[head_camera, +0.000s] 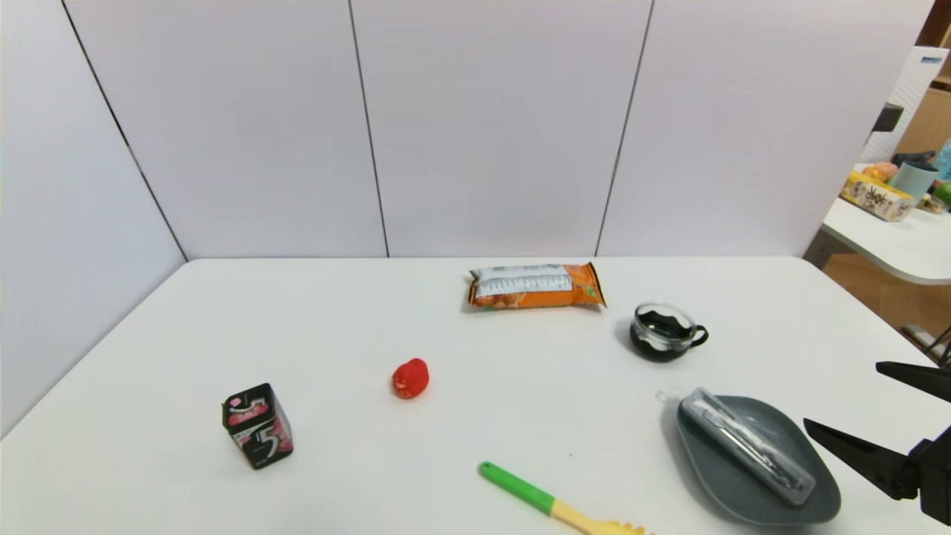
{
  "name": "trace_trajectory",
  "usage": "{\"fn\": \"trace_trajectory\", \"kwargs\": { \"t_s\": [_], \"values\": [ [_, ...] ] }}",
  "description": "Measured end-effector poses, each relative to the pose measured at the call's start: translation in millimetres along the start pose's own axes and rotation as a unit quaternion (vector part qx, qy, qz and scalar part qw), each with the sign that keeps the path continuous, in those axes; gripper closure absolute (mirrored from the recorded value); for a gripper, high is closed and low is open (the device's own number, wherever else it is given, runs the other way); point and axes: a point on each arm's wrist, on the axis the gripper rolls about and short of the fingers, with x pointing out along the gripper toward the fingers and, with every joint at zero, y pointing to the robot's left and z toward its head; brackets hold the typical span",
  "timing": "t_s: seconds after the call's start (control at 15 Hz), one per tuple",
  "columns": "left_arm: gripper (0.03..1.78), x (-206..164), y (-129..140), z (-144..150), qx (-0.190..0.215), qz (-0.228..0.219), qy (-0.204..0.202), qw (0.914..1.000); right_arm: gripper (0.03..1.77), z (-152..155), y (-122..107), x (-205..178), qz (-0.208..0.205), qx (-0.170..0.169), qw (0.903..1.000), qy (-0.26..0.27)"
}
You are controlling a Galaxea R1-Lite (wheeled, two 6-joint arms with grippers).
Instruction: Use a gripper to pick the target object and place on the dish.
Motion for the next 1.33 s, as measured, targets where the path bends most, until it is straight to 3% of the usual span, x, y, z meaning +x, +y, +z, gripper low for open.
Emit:
{"fn": "trace_trajectory", "kwargs": {
  "t_s": [0.4, 0.67, 1.33],
  "values": [
    [0.12, 0, 0, 0, 0.0, 0.0, 0.0, 1.0, 0.11, -1, 9, -40, -0.061, 0.038, 0.9952, -0.066],
    [0.12, 0, 0, 0, 0.0, 0.0, 0.0, 1.0, 0.11, -14, 20, -67, -0.115, 0.049, 0.9894, -0.074],
    [0.12, 0, 0, 0, 0.0, 0.0, 0.0, 1.0, 0.11, -39, 40, -111, -0.155, 0.035, 0.9678, -0.196]
  ]
}}
